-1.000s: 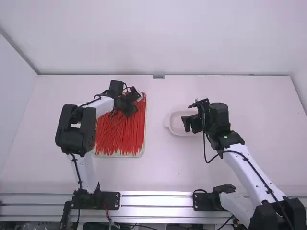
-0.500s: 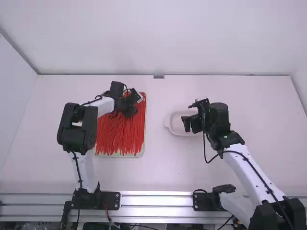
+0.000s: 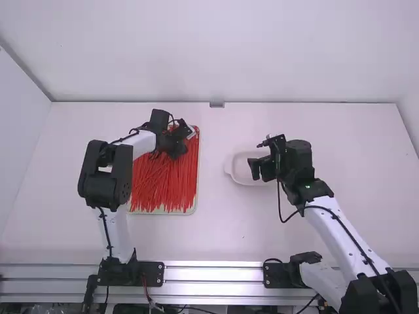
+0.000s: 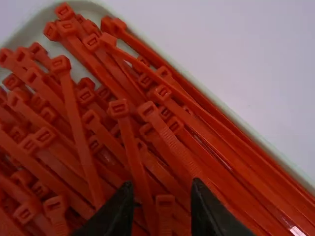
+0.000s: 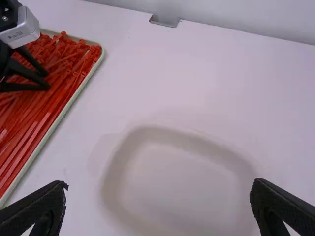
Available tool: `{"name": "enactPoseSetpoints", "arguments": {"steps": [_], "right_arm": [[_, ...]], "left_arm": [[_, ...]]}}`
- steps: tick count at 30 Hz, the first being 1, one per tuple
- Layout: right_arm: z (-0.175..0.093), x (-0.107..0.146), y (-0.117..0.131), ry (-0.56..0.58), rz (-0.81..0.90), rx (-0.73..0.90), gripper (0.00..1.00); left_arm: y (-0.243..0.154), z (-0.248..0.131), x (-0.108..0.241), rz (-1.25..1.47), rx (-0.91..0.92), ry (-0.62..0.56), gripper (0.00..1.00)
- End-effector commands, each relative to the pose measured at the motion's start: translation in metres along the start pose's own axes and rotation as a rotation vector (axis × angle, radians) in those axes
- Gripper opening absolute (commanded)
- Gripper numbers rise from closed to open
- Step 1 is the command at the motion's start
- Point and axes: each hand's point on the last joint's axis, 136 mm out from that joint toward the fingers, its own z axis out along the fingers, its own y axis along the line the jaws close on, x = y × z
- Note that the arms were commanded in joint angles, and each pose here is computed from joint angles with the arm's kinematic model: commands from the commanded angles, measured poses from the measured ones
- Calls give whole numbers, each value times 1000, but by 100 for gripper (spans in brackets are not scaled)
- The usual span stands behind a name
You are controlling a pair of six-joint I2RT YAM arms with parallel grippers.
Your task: Fasten the cable tie
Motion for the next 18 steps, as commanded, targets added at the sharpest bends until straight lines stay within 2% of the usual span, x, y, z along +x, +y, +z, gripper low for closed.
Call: {"name": "enactPoseSetpoints", "arguments": {"steps": [1, 7, 13, 18], "right_arm": [[-2, -16, -2, -34, -7, 7, 100], [-2, -18, -2, -40, -8, 8, 100], [-2, -17, -2, -39, -8, 7, 100], [-2, -17, -2, -39, -4, 7, 100]], "left_arm": [[7, -1, -2, -8, -15, 4, 30], [5, -1, 1, -11, -8, 12, 29], [5, -1, 1, -13, -7, 15, 14], [4, -1, 3, -15, -3, 21, 13]]}}
